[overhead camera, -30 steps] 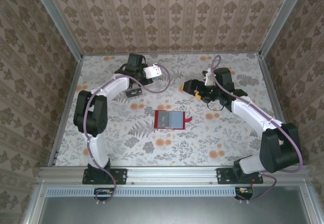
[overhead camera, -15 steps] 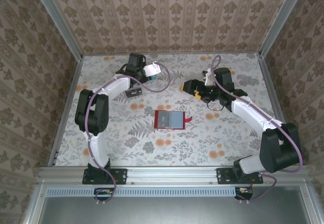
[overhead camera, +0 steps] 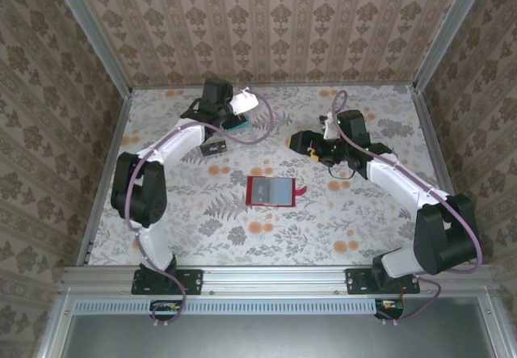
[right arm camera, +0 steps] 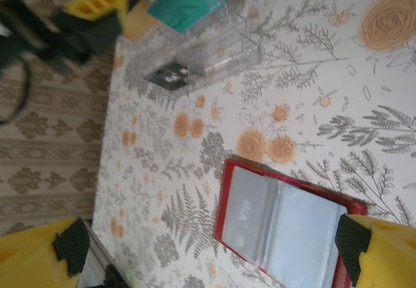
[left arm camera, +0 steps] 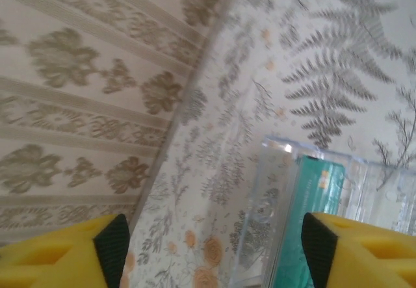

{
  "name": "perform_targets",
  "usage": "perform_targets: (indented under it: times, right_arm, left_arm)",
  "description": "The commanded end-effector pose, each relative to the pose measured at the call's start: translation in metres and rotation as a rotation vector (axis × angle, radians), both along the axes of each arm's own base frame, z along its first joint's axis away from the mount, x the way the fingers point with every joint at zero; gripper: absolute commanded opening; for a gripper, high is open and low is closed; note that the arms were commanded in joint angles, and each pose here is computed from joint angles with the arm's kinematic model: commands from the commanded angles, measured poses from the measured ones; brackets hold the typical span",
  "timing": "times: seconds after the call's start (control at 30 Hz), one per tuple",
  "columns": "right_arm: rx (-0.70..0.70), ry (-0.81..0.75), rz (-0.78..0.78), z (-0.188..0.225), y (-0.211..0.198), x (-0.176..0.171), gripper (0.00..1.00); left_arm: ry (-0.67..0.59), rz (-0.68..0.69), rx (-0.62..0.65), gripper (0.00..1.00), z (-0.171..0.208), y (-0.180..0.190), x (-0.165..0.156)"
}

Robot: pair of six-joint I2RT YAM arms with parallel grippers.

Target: Take the credit cards out of the card holder

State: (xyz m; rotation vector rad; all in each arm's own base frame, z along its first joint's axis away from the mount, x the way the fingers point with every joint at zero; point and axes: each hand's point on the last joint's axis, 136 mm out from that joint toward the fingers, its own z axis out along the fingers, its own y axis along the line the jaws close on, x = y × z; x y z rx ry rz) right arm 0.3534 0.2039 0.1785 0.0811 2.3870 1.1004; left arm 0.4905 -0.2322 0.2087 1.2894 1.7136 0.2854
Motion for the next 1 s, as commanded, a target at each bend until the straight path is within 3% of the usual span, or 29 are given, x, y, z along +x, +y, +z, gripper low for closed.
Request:
perform_targets:
  times: [0.0, 0.23, 0.33, 0.47, 0.57, 0.67, 0.77, 0.87, 0.97]
  right_arm:
    - [-0.098, -0.002, 0.019, -0.013, 0.003, -0.005, 1.00]
    - [-0.237, -0.001, 0.060, -0.036, 0.014, -0.023, 1.00]
    - [-0.268, -0.001, 0.092, -0.043, 0.022, -0.031, 1.00]
    - [-0.318, 0.005, 0.109, -0.056, 0.029, -0.039, 1.00]
    - [-0.345, 0.021, 0.123, -0.068, 0.033, -0.045, 0.91]
    - [-0.392, 0.036, 0.127, -0.083, 0.033, -0.051, 0.78]
    - [-0.423, 0.055, 0.131, -0.098, 0.034, -0.056, 0.60]
    - [-0.451, 0.075, 0.139, -0.112, 0.036, -0.061, 0.44]
    - [-0.492, 0.095, 0.136, -0.125, 0.034, -0.065, 0.39]
  left_arm:
    - [-0.034, 0.112, -0.115, 1.00, 0.038, 0.005, -0.015]
    - [-0.021, 0.341, -0.376, 1.00, 0.071, 0.037, -0.038]
    - [-0.017, 0.530, -0.530, 1.00, 0.078, 0.066, -0.046]
    - [0.221, 0.739, -0.728, 1.00, 0.054, 0.107, -0.061]
    - [0.413, 0.798, -0.835, 1.00, 0.037, 0.115, -0.078]
    - [0.435, 0.703, -0.869, 1.00, 0.033, 0.105, -0.097]
    - [0.475, 0.694, -0.935, 1.00, 0.020, 0.102, -0.116]
    - [0.560, 0.732, -0.984, 0.92, 0.004, 0.099, -0.133]
    - [0.647, 0.785, -1.022, 0.83, -0.019, 0.093, -0.147]
